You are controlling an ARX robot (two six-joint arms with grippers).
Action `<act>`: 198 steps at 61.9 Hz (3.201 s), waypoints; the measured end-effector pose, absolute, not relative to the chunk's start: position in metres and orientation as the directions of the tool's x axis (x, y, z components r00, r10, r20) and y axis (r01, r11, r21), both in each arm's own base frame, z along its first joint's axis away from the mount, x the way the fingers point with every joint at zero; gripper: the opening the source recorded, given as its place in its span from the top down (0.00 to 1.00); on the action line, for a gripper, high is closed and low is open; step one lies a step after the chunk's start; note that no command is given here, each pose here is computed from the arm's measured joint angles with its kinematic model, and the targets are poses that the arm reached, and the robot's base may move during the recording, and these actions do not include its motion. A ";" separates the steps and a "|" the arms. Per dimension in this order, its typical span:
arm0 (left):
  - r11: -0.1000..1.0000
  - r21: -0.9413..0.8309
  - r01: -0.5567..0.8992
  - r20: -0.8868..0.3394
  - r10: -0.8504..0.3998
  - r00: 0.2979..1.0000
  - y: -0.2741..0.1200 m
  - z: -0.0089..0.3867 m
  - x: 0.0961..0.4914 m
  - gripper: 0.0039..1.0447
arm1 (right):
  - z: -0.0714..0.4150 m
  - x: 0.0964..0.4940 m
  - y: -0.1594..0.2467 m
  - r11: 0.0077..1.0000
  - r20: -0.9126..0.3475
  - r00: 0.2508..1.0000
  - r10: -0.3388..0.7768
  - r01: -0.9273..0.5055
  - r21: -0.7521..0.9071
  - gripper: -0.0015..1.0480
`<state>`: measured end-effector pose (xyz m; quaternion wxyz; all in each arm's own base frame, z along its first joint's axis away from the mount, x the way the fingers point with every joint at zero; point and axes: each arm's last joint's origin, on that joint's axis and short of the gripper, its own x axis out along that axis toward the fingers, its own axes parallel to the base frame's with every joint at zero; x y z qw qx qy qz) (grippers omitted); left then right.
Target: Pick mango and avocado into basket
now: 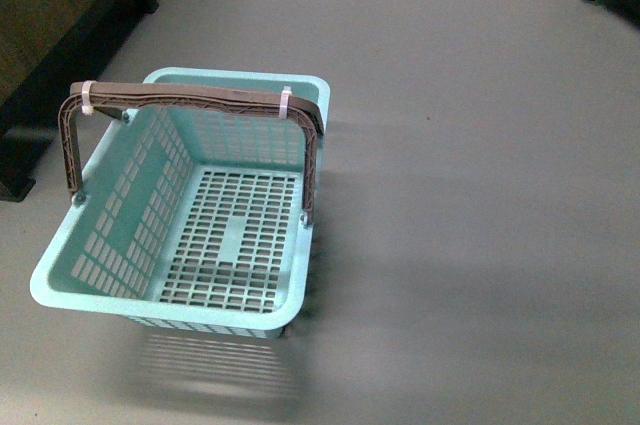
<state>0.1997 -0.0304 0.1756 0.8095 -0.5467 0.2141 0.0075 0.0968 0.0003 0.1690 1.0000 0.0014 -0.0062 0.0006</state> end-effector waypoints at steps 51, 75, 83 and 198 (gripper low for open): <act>0.291 -0.828 -0.479 -0.537 -0.164 0.828 -0.089 0.037 0.417 0.08 | 0.169 0.097 0.000 1.000 0.012 1.000 0.001 -0.001 0.003 0.08; 0.322 -0.795 -0.515 -0.573 -0.119 0.811 -0.105 0.024 0.433 0.36 | 0.169 0.097 0.000 1.000 0.012 1.000 0.001 -0.001 0.003 0.08; 0.315 -0.787 -0.531 -0.585 -0.108 0.804 -0.105 0.023 0.432 0.58 | 0.169 0.097 0.000 1.000 0.012 1.000 0.001 -0.001 0.003 0.08; 0.089 -0.954 -0.285 -0.290 -0.047 0.956 -0.006 0.308 0.203 0.85 | 0.169 0.097 0.000 1.000 0.012 1.000 0.001 -0.001 0.003 0.08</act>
